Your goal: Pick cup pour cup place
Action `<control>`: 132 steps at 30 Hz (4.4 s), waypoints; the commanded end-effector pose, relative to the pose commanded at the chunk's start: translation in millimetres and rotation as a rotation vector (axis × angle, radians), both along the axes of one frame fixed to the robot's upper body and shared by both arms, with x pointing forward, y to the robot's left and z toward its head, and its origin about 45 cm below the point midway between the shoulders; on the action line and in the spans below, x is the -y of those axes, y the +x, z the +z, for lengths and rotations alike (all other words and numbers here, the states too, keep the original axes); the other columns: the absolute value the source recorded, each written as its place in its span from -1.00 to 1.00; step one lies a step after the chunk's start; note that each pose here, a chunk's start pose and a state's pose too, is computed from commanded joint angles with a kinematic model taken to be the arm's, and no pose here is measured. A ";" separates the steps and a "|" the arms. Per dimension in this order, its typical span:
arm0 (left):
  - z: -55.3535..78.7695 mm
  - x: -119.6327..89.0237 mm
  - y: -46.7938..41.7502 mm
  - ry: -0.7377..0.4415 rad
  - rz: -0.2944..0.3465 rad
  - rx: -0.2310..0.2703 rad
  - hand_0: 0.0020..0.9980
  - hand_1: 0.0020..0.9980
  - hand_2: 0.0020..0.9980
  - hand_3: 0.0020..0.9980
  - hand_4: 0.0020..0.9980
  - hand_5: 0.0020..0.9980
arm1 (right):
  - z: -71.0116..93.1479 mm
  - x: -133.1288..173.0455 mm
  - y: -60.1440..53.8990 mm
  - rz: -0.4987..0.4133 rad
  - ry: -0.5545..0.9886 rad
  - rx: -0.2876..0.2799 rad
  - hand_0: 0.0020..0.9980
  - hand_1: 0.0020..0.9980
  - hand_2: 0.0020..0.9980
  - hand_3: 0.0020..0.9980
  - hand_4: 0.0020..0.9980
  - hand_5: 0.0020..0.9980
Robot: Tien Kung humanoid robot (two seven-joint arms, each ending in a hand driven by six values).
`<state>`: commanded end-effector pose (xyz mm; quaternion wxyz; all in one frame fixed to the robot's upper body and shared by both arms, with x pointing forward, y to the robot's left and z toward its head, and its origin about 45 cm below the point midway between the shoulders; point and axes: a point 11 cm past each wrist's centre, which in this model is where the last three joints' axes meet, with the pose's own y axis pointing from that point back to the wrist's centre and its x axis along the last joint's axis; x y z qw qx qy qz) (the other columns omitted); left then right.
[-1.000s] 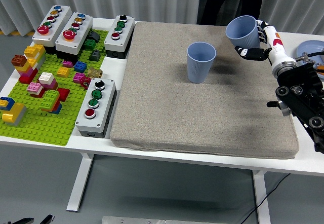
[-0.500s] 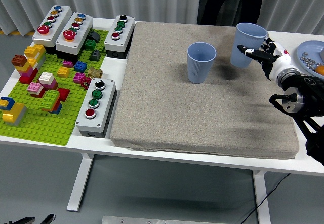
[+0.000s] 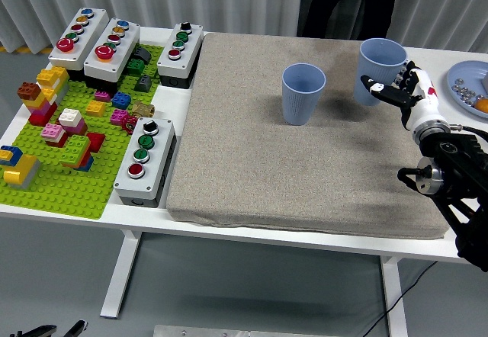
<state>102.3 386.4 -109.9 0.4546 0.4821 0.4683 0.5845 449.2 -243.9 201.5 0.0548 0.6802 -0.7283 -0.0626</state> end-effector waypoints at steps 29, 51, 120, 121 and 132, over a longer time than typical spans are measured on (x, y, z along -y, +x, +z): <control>-0.9 2.6 -1.5 -0.003 -0.009 -0.009 0.53 0.56 0.65 0.45 0.01 0.99 | -51.4 5.5 -25.8 -0.056 -0.064 0.064 0.55 0.33 0.05 0.08 0.19 -1.00; -0.6 2.8 0.2 -0.004 -0.011 -0.005 0.53 0.56 0.65 0.46 0.01 1.00 | -47.6 1.6 -24.4 -0.005 -0.081 0.069 0.69 0.52 0.46 0.65 0.50 -0.94; -0.8 2.1 -1.7 -0.004 -0.012 -0.009 0.52 0.56 0.64 0.43 0.01 0.97 | -57.6 11.7 -34.2 0.087 -0.145 -0.043 0.85 0.75 0.99 1.00 0.77 -0.72; -0.8 2.1 -1.7 -0.004 -0.012 -0.009 0.52 0.56 0.64 0.43 0.01 0.97 | -57.5 11.8 -34.3 0.088 -0.145 -0.044 0.86 0.76 1.00 1.00 0.77 -0.72; -0.6 1.0 -1.9 -0.002 -0.007 -0.007 0.52 0.56 0.64 0.43 0.01 0.97 | -48.9 23.0 -41.5 0.086 -0.153 -0.031 0.86 0.76 1.00 1.00 0.77 -0.70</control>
